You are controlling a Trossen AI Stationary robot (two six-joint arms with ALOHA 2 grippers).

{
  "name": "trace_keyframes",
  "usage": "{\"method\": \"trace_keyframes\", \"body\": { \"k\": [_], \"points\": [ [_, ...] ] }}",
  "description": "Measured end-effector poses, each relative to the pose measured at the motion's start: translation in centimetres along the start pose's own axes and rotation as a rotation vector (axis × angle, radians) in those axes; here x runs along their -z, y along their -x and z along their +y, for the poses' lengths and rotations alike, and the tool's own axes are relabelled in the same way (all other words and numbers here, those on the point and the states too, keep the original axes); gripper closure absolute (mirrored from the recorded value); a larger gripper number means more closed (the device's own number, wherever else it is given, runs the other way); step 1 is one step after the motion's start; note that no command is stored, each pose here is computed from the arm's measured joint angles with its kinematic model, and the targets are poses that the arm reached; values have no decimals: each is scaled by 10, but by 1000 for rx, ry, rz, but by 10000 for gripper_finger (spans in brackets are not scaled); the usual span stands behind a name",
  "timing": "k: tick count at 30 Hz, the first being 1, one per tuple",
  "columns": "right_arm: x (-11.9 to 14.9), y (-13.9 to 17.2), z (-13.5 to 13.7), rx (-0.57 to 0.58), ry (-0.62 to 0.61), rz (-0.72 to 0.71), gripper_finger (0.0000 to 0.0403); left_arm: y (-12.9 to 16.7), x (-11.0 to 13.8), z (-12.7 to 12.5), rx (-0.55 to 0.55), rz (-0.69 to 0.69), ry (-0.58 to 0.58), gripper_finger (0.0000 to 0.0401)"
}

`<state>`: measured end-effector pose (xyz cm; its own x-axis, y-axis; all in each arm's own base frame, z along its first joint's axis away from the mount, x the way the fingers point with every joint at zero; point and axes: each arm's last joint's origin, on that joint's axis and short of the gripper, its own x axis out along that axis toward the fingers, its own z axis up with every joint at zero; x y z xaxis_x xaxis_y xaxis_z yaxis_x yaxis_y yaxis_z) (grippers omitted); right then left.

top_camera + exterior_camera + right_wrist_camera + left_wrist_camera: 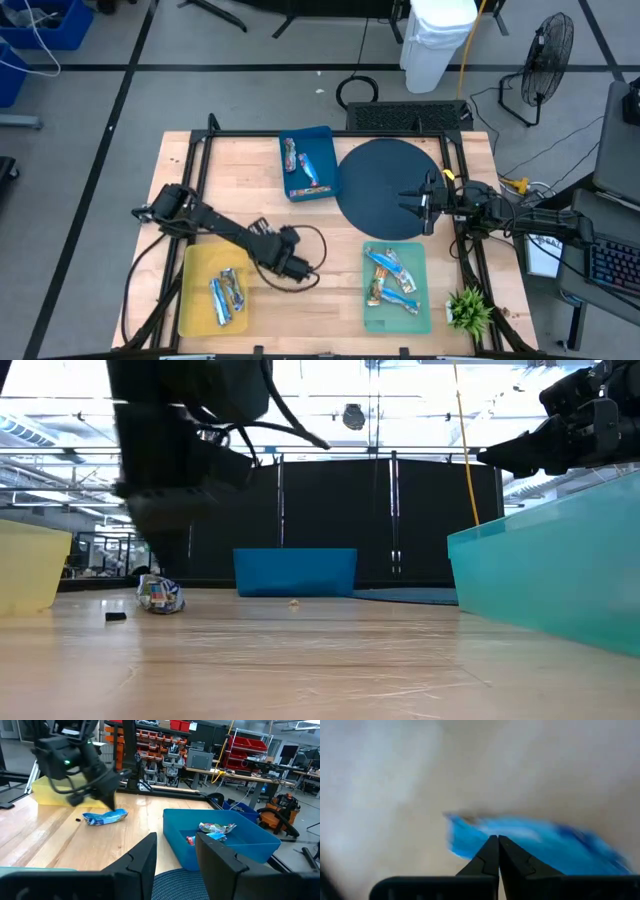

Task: Pick and place Granola Bars by type
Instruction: Put the blue granola bar into the yellow bin

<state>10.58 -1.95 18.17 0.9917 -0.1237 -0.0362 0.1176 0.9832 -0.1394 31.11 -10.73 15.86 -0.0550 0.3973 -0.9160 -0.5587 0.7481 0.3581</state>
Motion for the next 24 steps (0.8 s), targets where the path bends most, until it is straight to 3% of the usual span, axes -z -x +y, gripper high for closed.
{"method": "trace_keyframes", "body": {
  "k": [3, 6, 10, 14, 19, 24],
  "points": [
    [0, 0, 0, 0, 0, 0, 277, -5, -11, 12, -93, -55, -9, 394],
    [0, 0, 0, 0, 0, 0, 277, -10, -21, 17, -69, -28, -64, 397],
    [0, 0, 0, 0, 0, 0, 277, -10, -21, 11, 93, 80, -236, 390],
    [0, 0, 0, 0, 0, 0, 277, -5, -12, 3, 167, 117, -394, 397],
    [0, 0, 0, 0, 0, 0, 277, 3, 4, -11, 175, 42, -681, 391],
    [0, 0, 0, 0, 0, 0, 277, 6, 8, -18, 143, -50, -797, 396]
  ]
}}
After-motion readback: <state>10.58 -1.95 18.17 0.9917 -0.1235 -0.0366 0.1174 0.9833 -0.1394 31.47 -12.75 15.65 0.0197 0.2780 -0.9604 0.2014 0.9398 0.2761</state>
